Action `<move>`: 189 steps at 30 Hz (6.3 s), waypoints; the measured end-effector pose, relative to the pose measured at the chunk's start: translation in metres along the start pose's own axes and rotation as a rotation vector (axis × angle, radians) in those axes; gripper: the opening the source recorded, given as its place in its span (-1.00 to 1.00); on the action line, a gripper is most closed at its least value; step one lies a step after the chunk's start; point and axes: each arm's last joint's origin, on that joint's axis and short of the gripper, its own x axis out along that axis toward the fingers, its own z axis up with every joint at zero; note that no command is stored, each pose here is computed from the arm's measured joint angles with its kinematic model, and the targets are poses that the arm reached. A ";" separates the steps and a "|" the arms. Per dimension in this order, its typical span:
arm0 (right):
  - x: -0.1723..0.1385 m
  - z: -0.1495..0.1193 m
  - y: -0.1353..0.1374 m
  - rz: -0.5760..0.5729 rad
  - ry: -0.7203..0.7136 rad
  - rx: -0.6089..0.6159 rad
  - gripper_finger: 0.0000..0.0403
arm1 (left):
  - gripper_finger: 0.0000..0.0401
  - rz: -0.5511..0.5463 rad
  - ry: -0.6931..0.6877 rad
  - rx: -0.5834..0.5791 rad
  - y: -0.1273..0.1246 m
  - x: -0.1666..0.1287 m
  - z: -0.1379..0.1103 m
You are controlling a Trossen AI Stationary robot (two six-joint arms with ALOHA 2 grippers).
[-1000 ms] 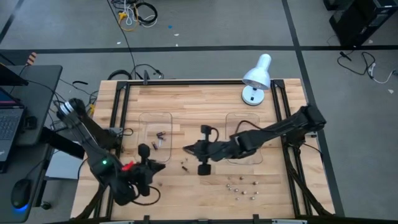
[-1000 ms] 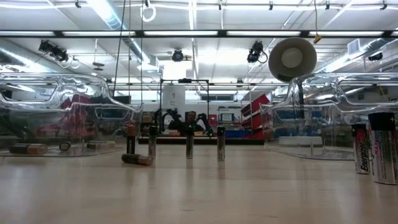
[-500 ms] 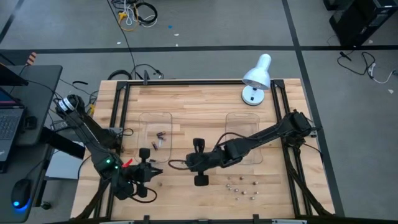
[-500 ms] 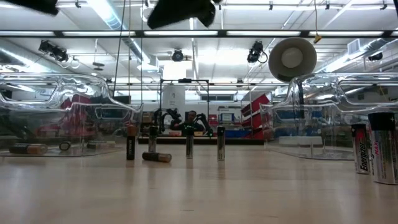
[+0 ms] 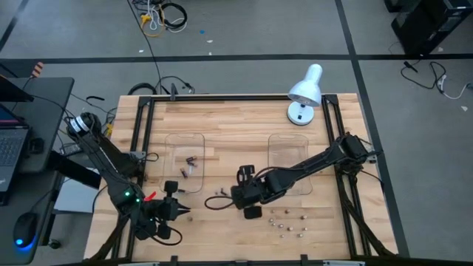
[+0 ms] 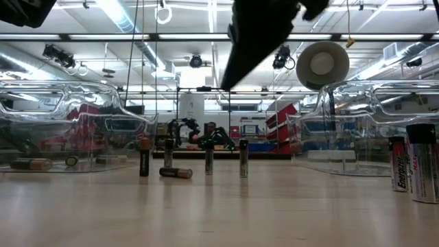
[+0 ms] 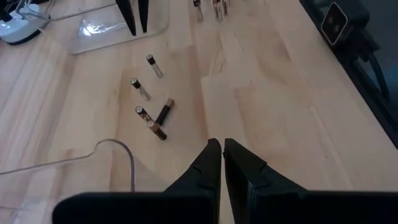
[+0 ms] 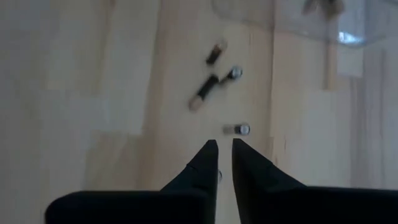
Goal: Sort batteries
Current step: Put the black battery into the left transparent bin
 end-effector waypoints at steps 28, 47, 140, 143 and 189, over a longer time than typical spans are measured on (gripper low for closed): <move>0.043 -0.014 -0.006 0.027 0.179 -0.024 -0.31 | -0.91 0.019 -0.007 0.108 0.001 0.000 0.000; 0.052 -0.025 -0.005 0.053 0.203 0.003 -0.31 | -0.91 0.041 -0.023 0.099 0.001 0.000 0.001; 0.024 -0.010 -0.011 0.064 0.063 0.172 -0.37 | -0.19 -0.168 0.012 -0.059 -0.010 0.030 -0.057; 0.024 -0.010 -0.011 0.064 0.063 0.172 -0.37 | -0.19 -0.200 0.024 -0.011 -0.013 0.028 -0.056; 0.024 -0.005 -0.009 0.051 0.011 0.178 -0.37 | -0.97 0.233 0.354 0.049 -0.009 0.000 -0.064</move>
